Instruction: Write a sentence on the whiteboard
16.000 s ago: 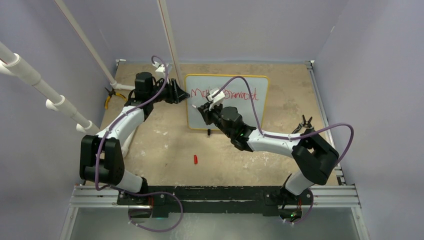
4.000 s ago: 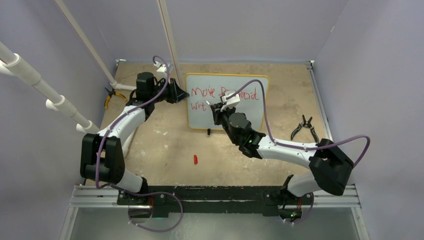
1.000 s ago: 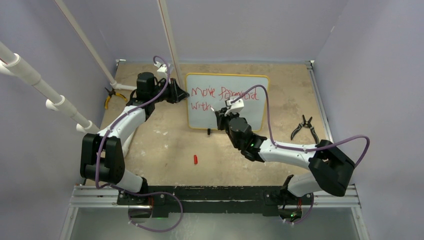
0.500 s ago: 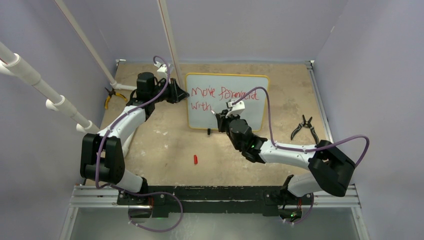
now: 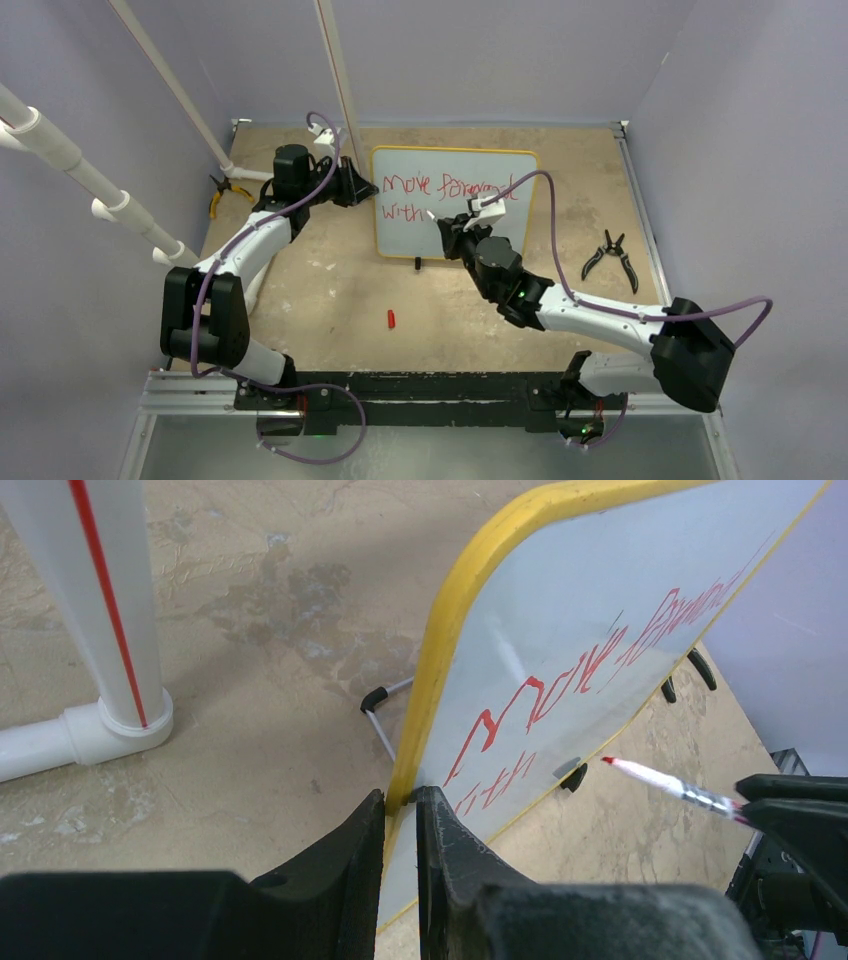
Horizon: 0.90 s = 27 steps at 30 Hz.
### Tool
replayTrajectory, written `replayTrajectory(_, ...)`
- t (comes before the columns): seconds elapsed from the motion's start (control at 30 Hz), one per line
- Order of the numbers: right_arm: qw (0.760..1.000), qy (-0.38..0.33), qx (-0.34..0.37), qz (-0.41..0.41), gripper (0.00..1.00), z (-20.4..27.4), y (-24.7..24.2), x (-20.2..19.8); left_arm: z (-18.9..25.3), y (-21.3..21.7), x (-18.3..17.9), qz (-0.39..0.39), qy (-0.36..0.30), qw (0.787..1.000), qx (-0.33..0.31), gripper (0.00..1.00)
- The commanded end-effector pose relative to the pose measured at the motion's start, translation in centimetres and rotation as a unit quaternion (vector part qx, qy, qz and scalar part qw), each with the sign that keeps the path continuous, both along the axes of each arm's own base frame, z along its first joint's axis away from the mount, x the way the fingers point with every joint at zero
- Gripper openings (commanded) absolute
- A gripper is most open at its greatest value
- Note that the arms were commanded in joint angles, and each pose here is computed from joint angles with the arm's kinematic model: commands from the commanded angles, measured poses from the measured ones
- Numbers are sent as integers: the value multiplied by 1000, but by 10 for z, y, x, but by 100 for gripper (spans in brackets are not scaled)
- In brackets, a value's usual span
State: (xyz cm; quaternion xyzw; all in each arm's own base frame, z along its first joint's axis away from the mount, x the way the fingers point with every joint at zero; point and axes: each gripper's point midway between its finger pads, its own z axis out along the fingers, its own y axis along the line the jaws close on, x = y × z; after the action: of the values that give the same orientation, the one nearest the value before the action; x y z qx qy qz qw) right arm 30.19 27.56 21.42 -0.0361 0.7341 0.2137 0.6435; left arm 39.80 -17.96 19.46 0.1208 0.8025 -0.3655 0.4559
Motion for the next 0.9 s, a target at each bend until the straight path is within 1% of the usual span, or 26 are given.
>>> replayTrajectory(0.0,1000,-21,18,-3,0,24,-8,-2,1,-11,-6,-20,-1,1000,-2,15)
replayTrajectory(0.5,1000,-9,14,-25,0,8,-31,14,-4,-14,-8,-22,4,1000,6,15)
replayTrajectory(0.87,999,-25,12,-20,0,15,-32,27,-5,-15,-8,-23,4,1000,7,15)
